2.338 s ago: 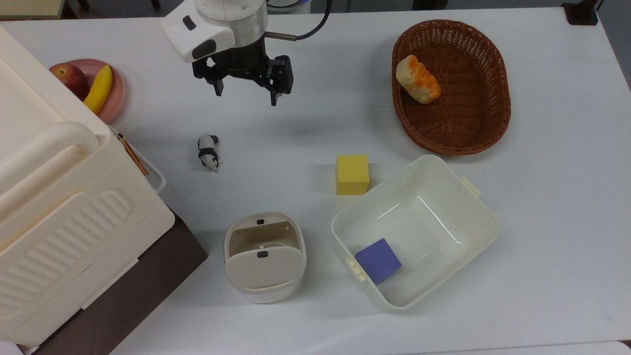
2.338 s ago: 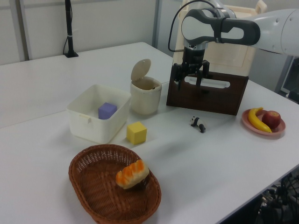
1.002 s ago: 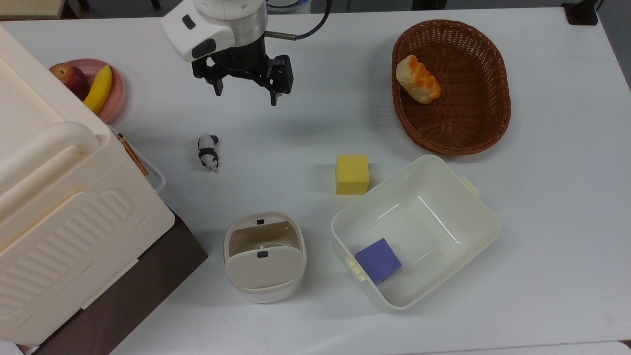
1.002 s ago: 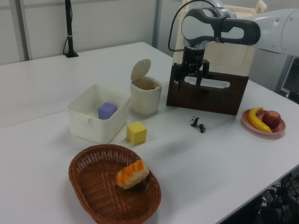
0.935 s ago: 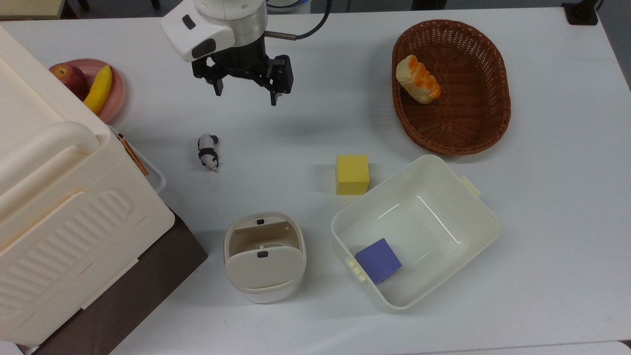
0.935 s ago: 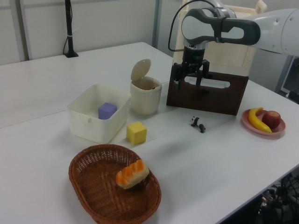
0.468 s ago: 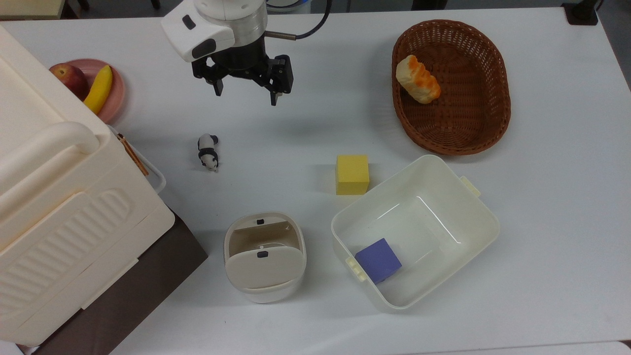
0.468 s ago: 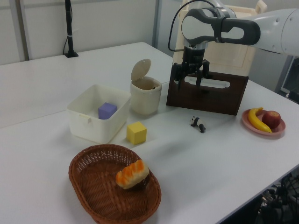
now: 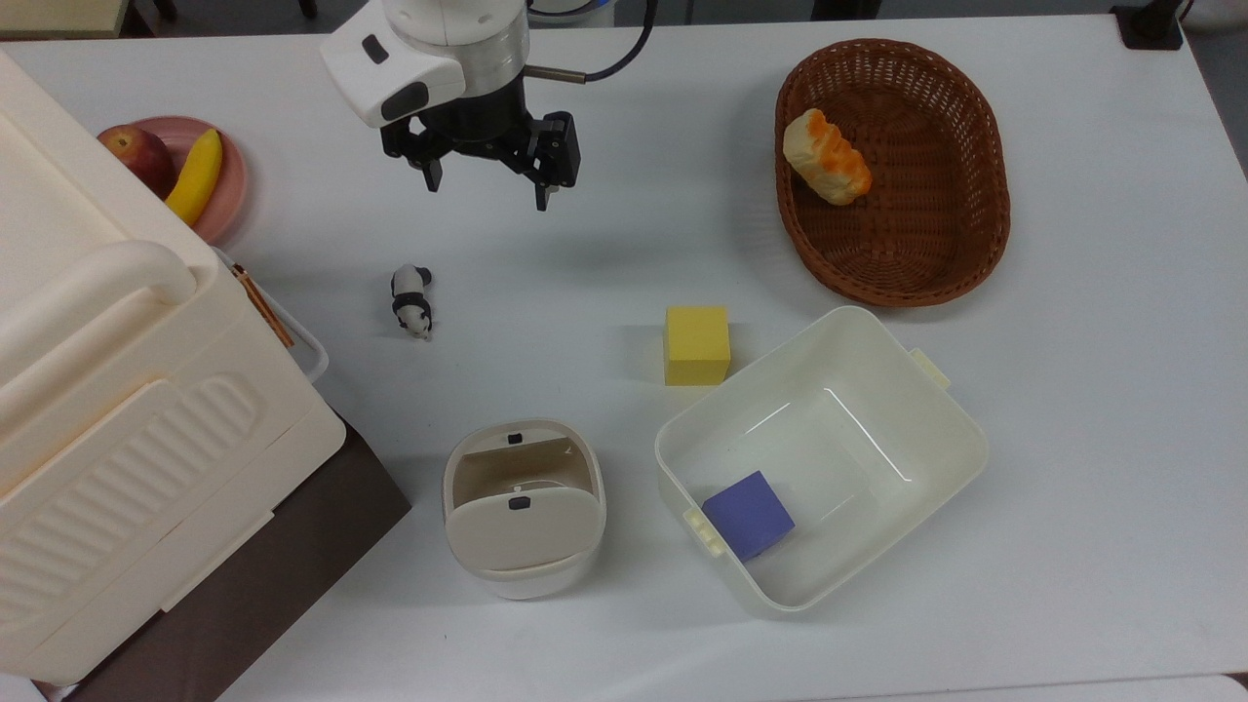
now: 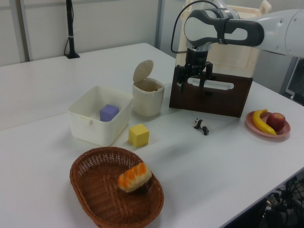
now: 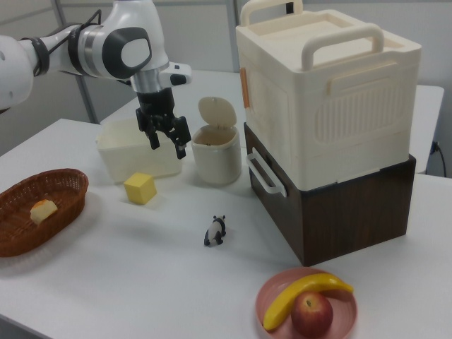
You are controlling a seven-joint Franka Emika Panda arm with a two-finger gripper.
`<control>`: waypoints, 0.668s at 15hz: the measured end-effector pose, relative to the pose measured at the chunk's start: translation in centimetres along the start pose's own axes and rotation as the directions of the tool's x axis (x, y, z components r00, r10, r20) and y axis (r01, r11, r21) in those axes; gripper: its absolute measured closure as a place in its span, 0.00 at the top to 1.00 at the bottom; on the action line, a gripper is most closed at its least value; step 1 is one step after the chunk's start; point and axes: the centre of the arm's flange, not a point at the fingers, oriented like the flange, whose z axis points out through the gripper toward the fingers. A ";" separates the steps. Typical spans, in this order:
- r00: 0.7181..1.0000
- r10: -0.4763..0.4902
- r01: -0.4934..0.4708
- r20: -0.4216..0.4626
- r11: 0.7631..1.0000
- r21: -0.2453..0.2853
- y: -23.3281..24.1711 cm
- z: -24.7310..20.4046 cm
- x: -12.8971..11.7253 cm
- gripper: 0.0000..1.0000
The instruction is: Close the trash can
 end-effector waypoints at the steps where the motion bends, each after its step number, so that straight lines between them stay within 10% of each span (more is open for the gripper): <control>1: 1.000 0.000 0.000 0.001 1.000 0.000 0.0 0.1 0.0 1.00; 7: 1.000 -0.005 0.005 0.024 1.000 -0.005 -0.2 1.5 0.4 0.97; 10: 0.997 -0.079 0.079 -0.002 0.997 -0.001 -0.3 1.5 0.7 0.79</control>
